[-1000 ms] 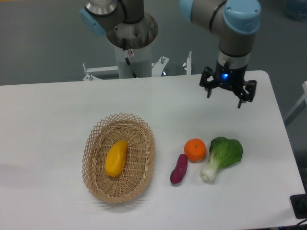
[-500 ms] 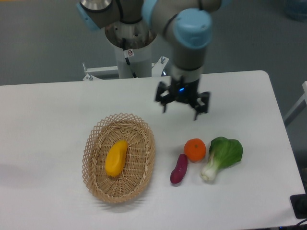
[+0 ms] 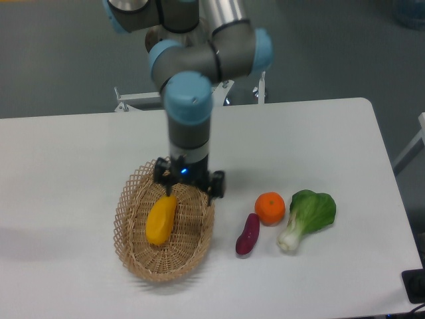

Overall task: Pick up the mango from the basket
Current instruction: 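Lower the gripper onto the yellow mango and close on it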

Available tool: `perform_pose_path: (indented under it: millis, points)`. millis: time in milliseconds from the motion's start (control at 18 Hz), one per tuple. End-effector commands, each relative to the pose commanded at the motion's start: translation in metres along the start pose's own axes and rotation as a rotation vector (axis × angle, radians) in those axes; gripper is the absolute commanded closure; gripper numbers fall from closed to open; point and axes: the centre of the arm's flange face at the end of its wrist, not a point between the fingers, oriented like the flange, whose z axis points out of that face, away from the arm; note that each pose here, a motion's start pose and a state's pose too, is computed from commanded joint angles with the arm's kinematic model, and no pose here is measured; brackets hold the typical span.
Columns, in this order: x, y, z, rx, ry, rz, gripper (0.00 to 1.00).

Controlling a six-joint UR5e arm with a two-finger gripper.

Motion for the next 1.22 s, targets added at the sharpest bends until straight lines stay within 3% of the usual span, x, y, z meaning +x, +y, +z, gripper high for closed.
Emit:
perform_pose_path:
  millis: [1111,1167,1222]
  points:
    - [0.03,-0.013,0.06,-0.067,-0.026,0.047,0.0]
    - [0.031,-0.013,0.061,-0.068,-0.026,0.049,0.08]
    - [0.031,-0.013,0.062,-0.071,-0.024,0.05,0.24]
